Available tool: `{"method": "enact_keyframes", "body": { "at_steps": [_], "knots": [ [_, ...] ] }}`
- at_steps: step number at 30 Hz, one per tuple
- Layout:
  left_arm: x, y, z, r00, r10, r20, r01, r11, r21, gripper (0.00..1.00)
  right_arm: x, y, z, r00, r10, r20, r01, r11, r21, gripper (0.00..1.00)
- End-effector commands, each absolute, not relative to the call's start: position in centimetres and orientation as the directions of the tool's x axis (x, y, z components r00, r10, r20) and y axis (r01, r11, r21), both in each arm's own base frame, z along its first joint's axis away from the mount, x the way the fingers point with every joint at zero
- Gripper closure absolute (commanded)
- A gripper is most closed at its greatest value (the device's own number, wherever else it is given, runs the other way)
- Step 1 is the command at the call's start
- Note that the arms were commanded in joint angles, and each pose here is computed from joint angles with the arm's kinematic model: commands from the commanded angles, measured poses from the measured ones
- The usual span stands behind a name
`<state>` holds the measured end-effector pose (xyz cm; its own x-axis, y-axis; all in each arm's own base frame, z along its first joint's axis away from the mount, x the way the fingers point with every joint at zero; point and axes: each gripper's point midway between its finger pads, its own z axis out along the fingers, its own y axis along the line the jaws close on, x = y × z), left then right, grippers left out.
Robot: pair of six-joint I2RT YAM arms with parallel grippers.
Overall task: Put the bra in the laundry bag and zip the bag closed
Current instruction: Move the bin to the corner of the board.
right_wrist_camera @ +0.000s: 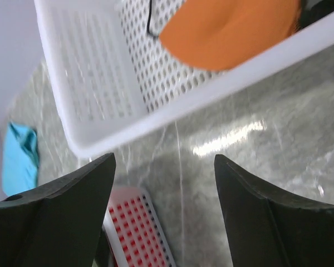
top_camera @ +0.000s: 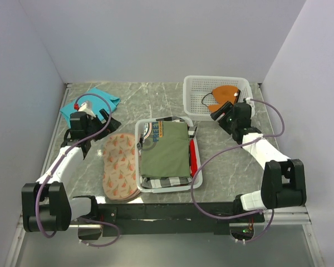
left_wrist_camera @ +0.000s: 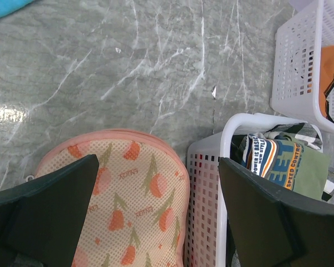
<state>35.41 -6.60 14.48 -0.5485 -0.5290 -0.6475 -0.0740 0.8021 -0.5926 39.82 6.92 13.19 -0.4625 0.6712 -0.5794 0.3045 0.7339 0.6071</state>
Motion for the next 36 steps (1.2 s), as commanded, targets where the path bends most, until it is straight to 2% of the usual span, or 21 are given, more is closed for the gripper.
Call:
{"method": "enact_keyframes", "body": {
  "at_steps": [1,6,11,12,14,15,17,18,20,22,25,36],
  "knots": [
    [36.1,-6.8,17.3,-0.496,-0.53,-0.688,-0.011,0.796,-0.605,0.04,43.2,5.0,15.8,-0.296,0.769,-0.566,0.356,0.639,0.682,0.22],
    [36.1,-6.9,17.4,-0.493,-0.534,-0.687,-0.01,0.793,-0.609,0.04,45.2,4.0,14.8,-0.241,0.808,-0.538,0.421,0.587,0.692,0.25],
    [35.9,-7.0,17.6,-0.491,-0.533,-0.689,-0.001,0.791,-0.611,0.04,46.6,4.1,13.3,-0.258,0.839,-0.48,0.46,0.543,0.702,0.26],
    [35.8,-7.0,17.6,-0.492,-0.532,-0.689,-0.002,0.792,-0.611,0.04,47.0,4.1,12.9,-0.262,0.84,-0.474,0.459,0.541,0.705,0.37],
    [35.7,-6.9,17.8,-0.489,-0.531,-0.692,-0.001,0.794,-0.608,0.04,47.1,4.0,12.5,-0.252,0.848,-0.466,0.468,0.528,0.708,0.43],
    [35.7,-6.8,17.9,-0.487,-0.531,-0.694,-0.004,0.795,-0.606,0.04,47.3,3.8,12.1,-0.248,0.849,-0.466,0.466,0.526,0.711,0.59],
    [35.7,-6.8,18.0,-0.484,-0.531,-0.696,-0.003,0.796,-0.606,0.04,47.4,3.8,11.5,-0.249,0.857,-0.451,0.474,0.514,0.715,0.74],
    [35.6,-6.8,18.0,-0.482,-0.533,-0.695,-0.006,0.796,-0.606,0.04,47.4,3.8,10.7,-0.259,0.858,-0.443,0.483,0.512,0.71,0.88],
    [35.6,-6.8,18.1,-0.481,-0.533,-0.697,-0.003,0.795,-0.606,0.04,47.3,3.5,9.9,-0.256,0.871,-0.418,0.495,0.49,0.718,0.89],
    [35.6,-6.7,18.0,-0.479,-0.532,-0.698,-0.005,0.797,-0.604,0.04,46.7,3.4,9.1,-0.243,0.883,-0.402,0.502,0.469,0.727,0.97],
    [35.5,-6.8,18.1,-0.481,-0.528,-0.7,0.001,0.798,-0.603,0.04,45.8,1.6,8.9,-0.191,0.901,-0.39,0.514,0.43,0.742,1.0],
    [35.8,-7.0,17.8,-0.494,-0.528,-0.69,0.001,0.794,-0.608,0.04,42.2,-2.2,11.0,-0.016,0.942,-0.336,0.514,0.296,0.805,1.0]
  ]
}}
